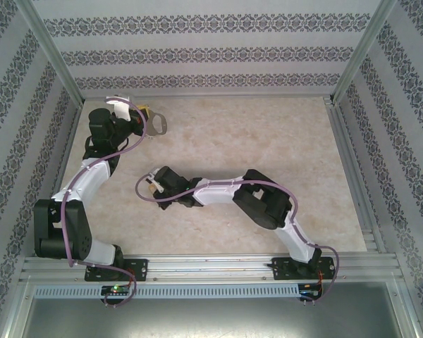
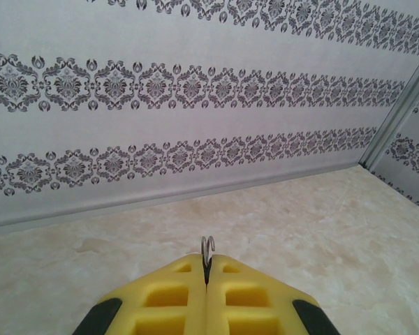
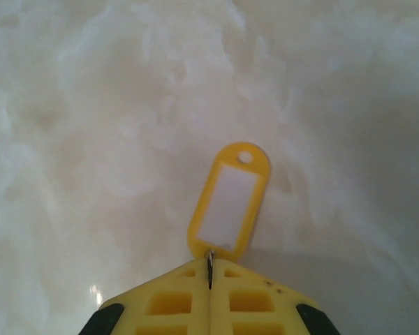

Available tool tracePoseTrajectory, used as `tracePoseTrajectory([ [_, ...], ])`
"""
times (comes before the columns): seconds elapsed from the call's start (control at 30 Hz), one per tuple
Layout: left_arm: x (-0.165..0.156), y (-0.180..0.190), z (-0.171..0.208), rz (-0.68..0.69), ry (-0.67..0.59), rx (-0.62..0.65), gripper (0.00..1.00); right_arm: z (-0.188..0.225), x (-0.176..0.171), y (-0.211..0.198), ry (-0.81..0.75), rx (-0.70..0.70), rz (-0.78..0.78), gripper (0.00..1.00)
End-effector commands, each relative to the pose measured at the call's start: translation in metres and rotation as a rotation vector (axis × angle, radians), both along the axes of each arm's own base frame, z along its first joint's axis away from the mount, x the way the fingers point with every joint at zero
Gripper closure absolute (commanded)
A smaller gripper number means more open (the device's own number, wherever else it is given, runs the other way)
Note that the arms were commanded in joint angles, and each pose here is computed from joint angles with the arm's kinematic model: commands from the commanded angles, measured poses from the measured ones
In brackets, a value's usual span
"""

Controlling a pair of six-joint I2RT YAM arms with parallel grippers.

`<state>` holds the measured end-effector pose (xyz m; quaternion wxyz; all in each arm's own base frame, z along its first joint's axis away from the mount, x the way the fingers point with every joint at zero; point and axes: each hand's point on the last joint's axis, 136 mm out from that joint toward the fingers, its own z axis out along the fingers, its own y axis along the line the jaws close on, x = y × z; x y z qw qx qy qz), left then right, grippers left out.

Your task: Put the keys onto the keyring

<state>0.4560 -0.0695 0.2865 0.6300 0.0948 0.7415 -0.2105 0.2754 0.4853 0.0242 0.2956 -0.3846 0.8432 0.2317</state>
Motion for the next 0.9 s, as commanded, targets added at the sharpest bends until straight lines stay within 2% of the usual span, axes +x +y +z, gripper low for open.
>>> tracePoseTrajectory([
  [0.0,0.003,0.002,0.026,-0.019,-0.078,-0.02,1.0,0.03,0.007,-0.022,-0.034,0.044,-0.039,1.0],
  [0.23,-0.001,-0.011,0.029,-0.091,-0.084,-0.05,1.0,0.071,0.016,-0.087,-0.051,0.137,-0.127,1.0],
  [0.37,-0.004,-0.03,0.027,-0.16,-0.094,-0.045,1.0,0.099,0.022,-0.132,-0.086,0.218,-0.191,1.0],
  [0.67,-0.025,-0.094,0.016,-0.319,-0.099,-0.01,1.0,0.163,0.026,-0.231,-0.194,0.388,-0.36,1.0],
  [0.87,-0.056,-0.143,0.0,-0.456,-0.107,0.048,1.0,0.182,0.022,-0.276,-0.235,0.479,-0.443,1.0],
])
